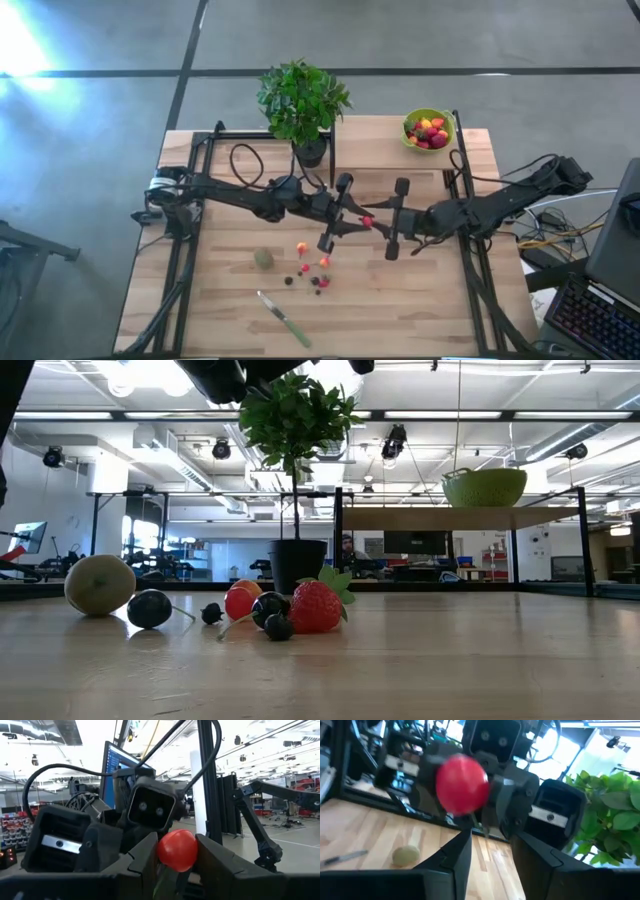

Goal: Pick & Place Fruit
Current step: Put the red cherry into the green strainer bowl on the shelf

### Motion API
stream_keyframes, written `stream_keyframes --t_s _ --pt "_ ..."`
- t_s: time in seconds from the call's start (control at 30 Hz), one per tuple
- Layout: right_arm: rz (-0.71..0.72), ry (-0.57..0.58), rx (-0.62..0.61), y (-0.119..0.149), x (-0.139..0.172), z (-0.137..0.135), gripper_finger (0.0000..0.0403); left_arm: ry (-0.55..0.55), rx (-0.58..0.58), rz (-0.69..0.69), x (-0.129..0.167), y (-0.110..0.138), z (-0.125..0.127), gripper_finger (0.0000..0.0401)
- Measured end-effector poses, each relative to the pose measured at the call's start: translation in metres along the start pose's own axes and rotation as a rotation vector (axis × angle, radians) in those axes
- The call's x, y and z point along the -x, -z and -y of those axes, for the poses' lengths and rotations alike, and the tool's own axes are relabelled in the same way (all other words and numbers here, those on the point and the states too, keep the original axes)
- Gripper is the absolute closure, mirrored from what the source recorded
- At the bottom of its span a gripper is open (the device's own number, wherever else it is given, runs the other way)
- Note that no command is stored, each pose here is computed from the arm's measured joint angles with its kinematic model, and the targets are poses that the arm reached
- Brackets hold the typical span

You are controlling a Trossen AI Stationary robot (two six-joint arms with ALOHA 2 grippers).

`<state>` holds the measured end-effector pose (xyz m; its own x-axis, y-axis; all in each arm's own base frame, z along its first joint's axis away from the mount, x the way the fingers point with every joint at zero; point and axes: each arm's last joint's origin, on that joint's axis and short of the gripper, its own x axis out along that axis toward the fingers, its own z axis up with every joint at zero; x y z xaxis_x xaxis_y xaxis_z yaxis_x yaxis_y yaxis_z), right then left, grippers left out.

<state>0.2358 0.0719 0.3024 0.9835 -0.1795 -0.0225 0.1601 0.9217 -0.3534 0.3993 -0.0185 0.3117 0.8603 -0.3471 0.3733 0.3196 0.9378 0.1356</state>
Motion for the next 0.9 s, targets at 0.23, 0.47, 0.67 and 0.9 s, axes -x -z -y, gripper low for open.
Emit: stream_keyframes --t_s 0.23,0.47,0.67,0.9 --pt "0.02 -0.037 -0.025 -0.0026 0.0001 -0.0005 0.03 -0.005 0.001 -0.007 0.0003 0.0006 -0.001 0.0278" --pt "0.019 -0.036 -0.035 -0.0027 0.0004 -0.0002 0.0357 -0.004 0.002 -0.007 0.0003 0.0007 -0.001 0.0277" --pt "0.01 -0.031 -0.032 -0.0021 0.0005 -0.0002 0.0393 -0.001 0.003 -0.012 0.0003 0.0006 -0.0007 0.0268" --pt "0.016 -0.029 -0.038 -0.0038 0.0008 0.0006 0.0395 0.006 0.019 -0.01 0.0011 -0.0039 -0.0009 0.0218"
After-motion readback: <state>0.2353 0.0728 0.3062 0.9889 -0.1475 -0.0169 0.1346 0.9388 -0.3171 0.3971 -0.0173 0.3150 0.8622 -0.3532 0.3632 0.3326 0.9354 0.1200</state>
